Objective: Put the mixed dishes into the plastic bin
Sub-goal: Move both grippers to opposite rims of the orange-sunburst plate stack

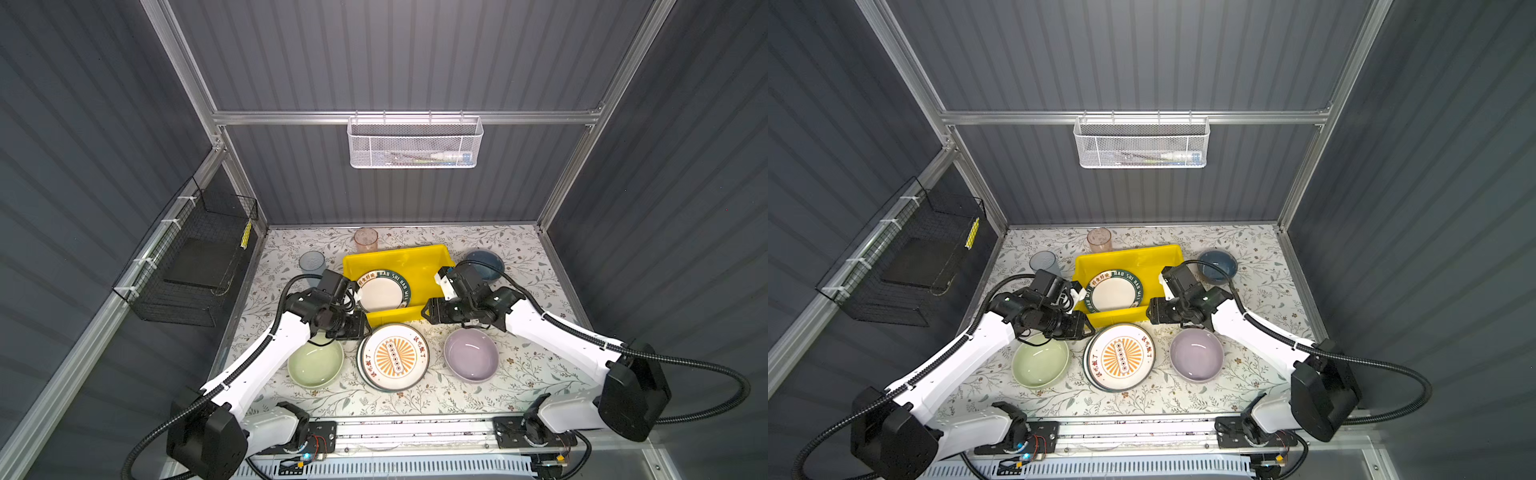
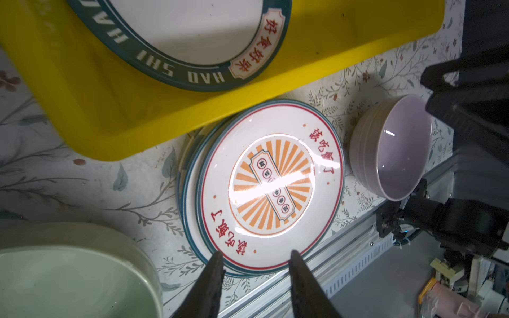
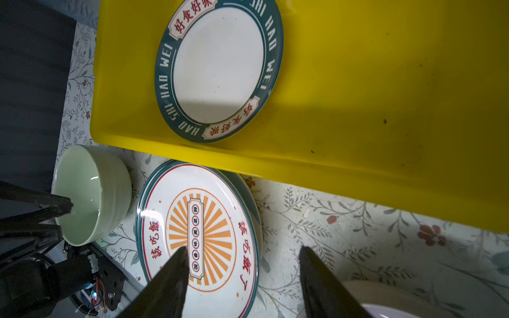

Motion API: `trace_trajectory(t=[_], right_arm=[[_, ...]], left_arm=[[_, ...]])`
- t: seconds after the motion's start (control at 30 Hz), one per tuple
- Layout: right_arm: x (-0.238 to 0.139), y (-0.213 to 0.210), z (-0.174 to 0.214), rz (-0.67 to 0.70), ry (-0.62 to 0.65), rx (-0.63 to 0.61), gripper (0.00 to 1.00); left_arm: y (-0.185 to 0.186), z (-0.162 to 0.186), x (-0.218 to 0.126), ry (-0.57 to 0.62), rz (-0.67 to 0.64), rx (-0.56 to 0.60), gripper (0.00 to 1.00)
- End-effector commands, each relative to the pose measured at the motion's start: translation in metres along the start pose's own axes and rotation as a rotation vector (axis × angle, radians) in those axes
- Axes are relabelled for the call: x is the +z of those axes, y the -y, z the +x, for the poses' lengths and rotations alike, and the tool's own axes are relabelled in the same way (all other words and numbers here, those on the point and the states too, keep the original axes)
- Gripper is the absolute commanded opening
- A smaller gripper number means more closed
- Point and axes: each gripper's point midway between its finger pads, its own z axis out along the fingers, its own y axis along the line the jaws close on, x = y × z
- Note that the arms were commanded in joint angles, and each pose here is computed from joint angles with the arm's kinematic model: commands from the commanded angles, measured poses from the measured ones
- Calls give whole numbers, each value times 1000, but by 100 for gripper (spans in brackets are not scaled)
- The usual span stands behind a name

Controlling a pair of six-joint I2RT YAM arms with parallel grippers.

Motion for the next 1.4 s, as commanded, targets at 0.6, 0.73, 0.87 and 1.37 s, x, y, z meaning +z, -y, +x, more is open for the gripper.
trace_trajectory(t=[0.6,0.73,0.87,1.37], right_arm=[[36,5,37,-31,-144,51,58],[42,8,42,-24,-165,61,57],[47,5,39,-35,-160,64,57],[62,2,51,-26,-213,42,49]], left_arm=[[-32,36,36,-21,-44,-139,32],[-36,36,42,-25,-51,-154,31],[-39,36,48,-31,-63,-167,30],[-46,30,62,-57,-95,-187,29]])
